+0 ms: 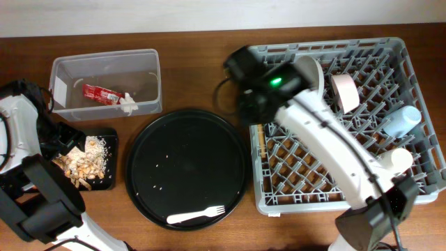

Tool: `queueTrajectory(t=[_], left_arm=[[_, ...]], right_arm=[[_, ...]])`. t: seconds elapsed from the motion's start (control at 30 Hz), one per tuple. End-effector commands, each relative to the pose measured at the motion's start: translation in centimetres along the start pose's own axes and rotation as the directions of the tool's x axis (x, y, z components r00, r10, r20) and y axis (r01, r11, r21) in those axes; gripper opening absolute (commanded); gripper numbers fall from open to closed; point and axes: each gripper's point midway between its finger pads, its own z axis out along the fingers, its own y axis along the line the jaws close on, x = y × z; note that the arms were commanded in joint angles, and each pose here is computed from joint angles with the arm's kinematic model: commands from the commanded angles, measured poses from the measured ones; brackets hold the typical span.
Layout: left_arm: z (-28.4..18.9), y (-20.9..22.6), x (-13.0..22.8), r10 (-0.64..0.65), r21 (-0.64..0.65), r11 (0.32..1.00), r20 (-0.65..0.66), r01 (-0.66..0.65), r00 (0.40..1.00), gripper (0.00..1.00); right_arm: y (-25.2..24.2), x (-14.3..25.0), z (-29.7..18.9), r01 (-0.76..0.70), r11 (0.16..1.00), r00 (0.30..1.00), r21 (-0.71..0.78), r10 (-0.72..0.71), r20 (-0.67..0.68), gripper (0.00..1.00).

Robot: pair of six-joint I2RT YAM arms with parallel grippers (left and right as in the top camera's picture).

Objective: Sort waste into correct bins and load items into the dishwasher rack

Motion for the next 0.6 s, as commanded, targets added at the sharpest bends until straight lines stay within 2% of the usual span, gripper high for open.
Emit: queueTrajectory(t=[0.0,0.17,0.33,0.37,0.4,0.43,0.47,0.5,0.57], left_arm=[[-0.8,-0.1,-0.2,0.004,0.024,1.000,0.027,-0.005,1.000,0.73],[-0.8,-0.2,-0.2,0.004,0.026,1.000,0.030,-0.005,1.000,0.73],[-0.8,-0.2,-0.2,0.004,0.025,1.000,0.030,-0.005,1.000,0.73],[-0.8,-0.2,-0.2,0.004,0.025,1.000,0.030,-0.005,1.000,0.73],[-0.8,-0.2,-0.2,0.004,0.026,1.000,0.030,-0.005,1.000,0.73],[-0.8,-0.2,-0.2,0.004,0.026,1.000,0.030,-0.005,1.000,0.73],[-0.8,-0.2,-0.2,0.004,0.026,1.000,0.030,-0.005,1.000,0.73],[-0.8,-0.2,-0.2,0.004,0.025,1.000,0.030,-0.005,1.000,0.73],[-0.8,-0.2,-0.2,0.004,0.026,1.000,0.030,-0.005,1.000,0.73]], right_arm=[[-1.3,1.9,3.4,-0.055,0.998,0.989,0.016,0.056,-0.136,0.04],[-1.6,4.6,7.7,-0.049,0.998,0.975,0.035,0.055,-0.214,0.04],[-1.9,6.2,11.0,-0.047,0.998,0.972,0.044,0.056,-0.228,0.04],[-1.9,6.2,11.1,-0.045,0.998,0.972,0.043,0.054,-0.227,0.07],[-1.9,6.2,11.1,-0.044,0.998,0.973,0.042,0.052,-0.225,0.15],[-1.8,6.0,10.9,-0.031,0.999,0.975,0.032,0.038,-0.218,0.30],[-1.8,5.8,10.5,-0.013,1.000,0.977,0.027,0.019,-0.214,0.54],[-1.8,5.6,10.0,-0.004,1.000,0.978,0.022,0.008,-0.207,0.61],[-1.8,4.6,8.1,0.021,1.000,0.985,0.006,-0.020,-0.173,0.64]])
